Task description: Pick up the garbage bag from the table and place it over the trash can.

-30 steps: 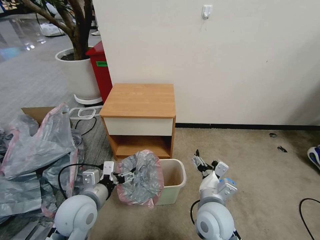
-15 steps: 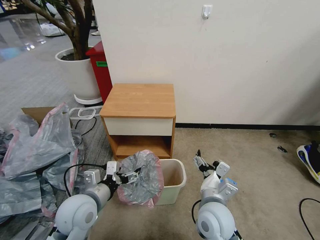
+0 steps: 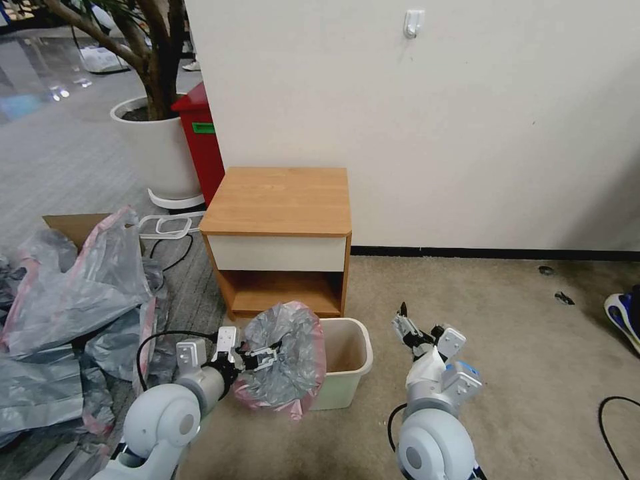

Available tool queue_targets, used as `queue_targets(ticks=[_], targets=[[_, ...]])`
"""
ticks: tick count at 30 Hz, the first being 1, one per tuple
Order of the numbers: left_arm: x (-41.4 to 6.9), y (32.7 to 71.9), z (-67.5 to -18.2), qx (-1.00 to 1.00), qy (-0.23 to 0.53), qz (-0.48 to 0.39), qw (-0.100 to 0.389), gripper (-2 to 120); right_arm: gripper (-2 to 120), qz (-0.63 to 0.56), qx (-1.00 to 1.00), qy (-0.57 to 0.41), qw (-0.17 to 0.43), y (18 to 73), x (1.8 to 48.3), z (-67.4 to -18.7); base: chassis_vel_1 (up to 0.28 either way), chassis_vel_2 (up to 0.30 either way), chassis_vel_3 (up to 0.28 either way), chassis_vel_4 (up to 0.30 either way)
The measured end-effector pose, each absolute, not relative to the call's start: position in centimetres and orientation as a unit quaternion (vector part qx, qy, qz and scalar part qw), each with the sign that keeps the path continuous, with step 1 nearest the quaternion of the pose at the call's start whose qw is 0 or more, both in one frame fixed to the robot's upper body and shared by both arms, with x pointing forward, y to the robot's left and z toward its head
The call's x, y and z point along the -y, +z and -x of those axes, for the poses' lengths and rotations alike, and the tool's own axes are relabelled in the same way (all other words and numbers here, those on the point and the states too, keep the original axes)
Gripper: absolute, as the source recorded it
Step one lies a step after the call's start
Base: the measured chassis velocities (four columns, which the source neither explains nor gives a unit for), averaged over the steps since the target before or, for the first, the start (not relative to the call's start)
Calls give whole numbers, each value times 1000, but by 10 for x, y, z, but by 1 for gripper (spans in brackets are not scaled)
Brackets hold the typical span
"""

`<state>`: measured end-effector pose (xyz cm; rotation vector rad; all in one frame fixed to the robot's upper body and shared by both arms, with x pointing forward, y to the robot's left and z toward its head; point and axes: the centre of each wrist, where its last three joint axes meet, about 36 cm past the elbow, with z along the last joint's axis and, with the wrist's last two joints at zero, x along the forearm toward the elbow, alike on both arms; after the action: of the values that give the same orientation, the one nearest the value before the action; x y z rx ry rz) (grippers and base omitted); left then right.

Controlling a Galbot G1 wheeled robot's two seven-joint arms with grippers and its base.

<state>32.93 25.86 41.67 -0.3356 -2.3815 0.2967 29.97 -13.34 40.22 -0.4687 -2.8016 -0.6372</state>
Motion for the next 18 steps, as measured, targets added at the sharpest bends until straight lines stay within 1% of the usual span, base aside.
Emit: queue_targets(ticks=[9,18], targets=[[-263,410,-324,920,90,124,362,100,100,162,956,-216,115,401,134,-301,0,0,0,0],[-266,417,-318,923,96,118,354,100,100,163,956,-212,117,396,134,-305,0,0,0,0]])
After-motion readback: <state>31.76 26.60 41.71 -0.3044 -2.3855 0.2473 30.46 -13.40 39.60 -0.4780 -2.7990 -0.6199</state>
